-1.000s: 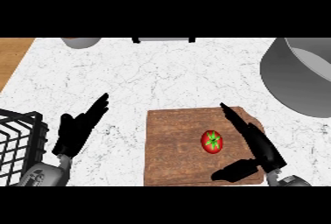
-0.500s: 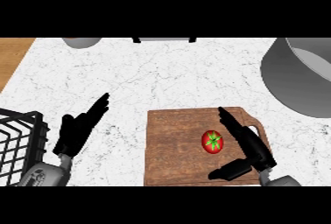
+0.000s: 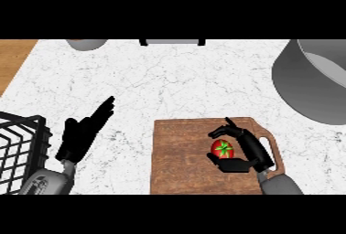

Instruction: Pick the tomato from the cutting board and place it in the pot

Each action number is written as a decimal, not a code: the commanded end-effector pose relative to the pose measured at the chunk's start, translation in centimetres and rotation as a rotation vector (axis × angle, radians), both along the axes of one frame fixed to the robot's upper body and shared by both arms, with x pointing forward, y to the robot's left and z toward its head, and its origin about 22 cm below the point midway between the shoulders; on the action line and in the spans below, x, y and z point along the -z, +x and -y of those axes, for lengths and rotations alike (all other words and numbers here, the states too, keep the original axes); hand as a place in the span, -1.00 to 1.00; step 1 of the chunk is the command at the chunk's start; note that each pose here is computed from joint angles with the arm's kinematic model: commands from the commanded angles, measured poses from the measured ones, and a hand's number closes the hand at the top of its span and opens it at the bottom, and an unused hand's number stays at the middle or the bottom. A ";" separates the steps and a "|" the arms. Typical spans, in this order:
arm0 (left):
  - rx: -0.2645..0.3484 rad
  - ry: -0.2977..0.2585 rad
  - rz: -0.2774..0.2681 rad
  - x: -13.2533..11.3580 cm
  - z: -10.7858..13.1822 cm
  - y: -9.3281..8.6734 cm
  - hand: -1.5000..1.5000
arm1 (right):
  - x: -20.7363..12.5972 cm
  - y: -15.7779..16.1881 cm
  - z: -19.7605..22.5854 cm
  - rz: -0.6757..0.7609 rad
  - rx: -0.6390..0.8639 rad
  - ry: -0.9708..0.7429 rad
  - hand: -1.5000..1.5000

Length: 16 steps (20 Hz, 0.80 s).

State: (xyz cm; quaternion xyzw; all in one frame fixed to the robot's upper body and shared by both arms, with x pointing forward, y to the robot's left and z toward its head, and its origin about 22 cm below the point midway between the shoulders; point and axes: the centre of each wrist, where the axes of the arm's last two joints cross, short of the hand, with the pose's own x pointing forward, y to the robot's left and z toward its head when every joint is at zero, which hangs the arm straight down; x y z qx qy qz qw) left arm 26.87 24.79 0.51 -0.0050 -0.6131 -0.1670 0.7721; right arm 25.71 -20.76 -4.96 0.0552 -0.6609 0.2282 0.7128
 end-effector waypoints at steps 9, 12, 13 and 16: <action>-0.024 -0.071 -0.061 1.4 0.4 -0.5 0.00 | 5.1 -1.7 -0.8 0.044 0.013 0.150 1.00; -0.086 -0.057 -0.057 2.2 -1.1 -1.3 0.00 | 3.1 -3.3 12.4 0.133 0.407 0.079 1.00; -0.114 -0.050 -0.060 1.7 -2.1 -1.3 0.00 | 2.9 -4.7 15.4 0.140 0.510 0.055 1.00; -0.122 -0.056 -0.059 1.8 -1.4 -2.4 0.00 | -0.2 -5.8 22.5 0.222 0.758 0.005 1.00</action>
